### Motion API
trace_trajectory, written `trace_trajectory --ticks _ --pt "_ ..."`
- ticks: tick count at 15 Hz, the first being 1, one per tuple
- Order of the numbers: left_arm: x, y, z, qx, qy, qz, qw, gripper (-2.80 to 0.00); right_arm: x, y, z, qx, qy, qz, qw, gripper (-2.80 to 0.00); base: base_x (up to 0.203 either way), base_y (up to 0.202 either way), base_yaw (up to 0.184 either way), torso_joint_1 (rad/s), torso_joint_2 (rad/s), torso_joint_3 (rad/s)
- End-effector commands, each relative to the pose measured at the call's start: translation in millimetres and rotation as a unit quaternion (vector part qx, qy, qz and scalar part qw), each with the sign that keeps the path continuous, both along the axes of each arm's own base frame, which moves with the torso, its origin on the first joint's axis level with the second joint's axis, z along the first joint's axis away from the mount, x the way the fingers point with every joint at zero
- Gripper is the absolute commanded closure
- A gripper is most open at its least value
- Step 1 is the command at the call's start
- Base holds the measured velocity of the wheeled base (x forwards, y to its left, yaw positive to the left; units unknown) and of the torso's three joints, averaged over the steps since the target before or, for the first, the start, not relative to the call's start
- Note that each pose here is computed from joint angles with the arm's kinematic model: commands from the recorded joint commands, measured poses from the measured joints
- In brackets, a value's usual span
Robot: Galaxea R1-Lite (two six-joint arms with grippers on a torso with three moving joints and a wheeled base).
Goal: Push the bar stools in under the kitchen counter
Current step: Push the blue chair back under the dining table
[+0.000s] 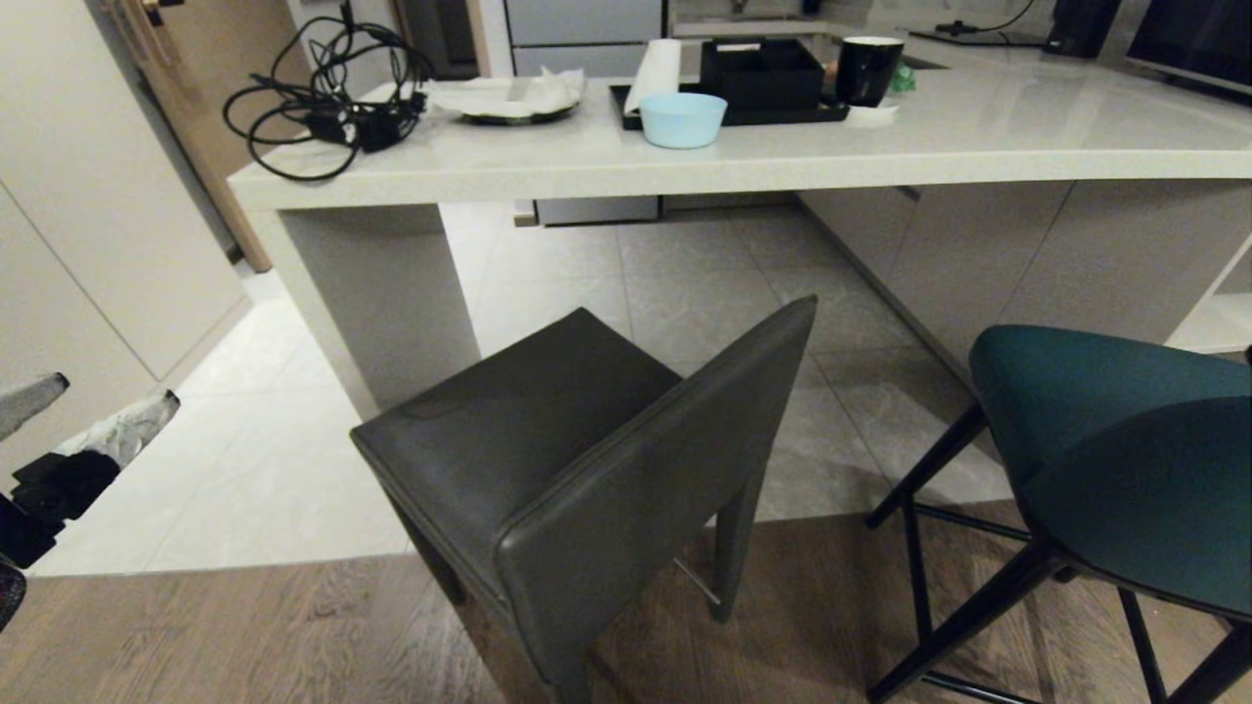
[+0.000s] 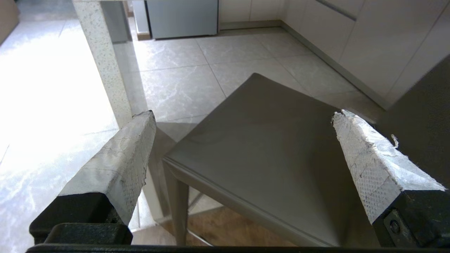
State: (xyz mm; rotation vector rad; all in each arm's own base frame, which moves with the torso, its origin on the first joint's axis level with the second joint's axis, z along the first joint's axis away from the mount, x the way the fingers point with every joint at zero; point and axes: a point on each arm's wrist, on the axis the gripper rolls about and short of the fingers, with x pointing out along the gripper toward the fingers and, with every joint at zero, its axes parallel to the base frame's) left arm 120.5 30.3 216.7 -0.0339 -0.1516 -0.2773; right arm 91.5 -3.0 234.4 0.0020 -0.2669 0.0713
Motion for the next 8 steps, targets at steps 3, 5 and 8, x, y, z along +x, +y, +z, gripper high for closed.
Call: trace_trajectory --ticks 3,5,8 --pt "-50.0 -18.3 20.0 -0.002 0.006 -0.002 1.0000 -2.80 -29.2 -0.2 8.6 -0.014 -0.017 -0.020 1.000 0.00 0.000 0.000 0.000 0.000 0.00 0.000" --pt "-63.4 -23.1 26.3 0.002 -0.010 0.002 0.9999 -2.80 -42.6 0.6 12.9 -0.015 -0.019 -0.027 0.999 0.00 0.000 0.000 0.000 0.000 0.00 0.000" --pt "-88.4 -32.0 40.2 0.017 -0.050 0.008 0.9986 -2.80 -70.0 3.5 9.9 -0.023 -0.008 -0.030 0.999 0.00 0.000 0.000 0.000 0.000 0.00 0.000"
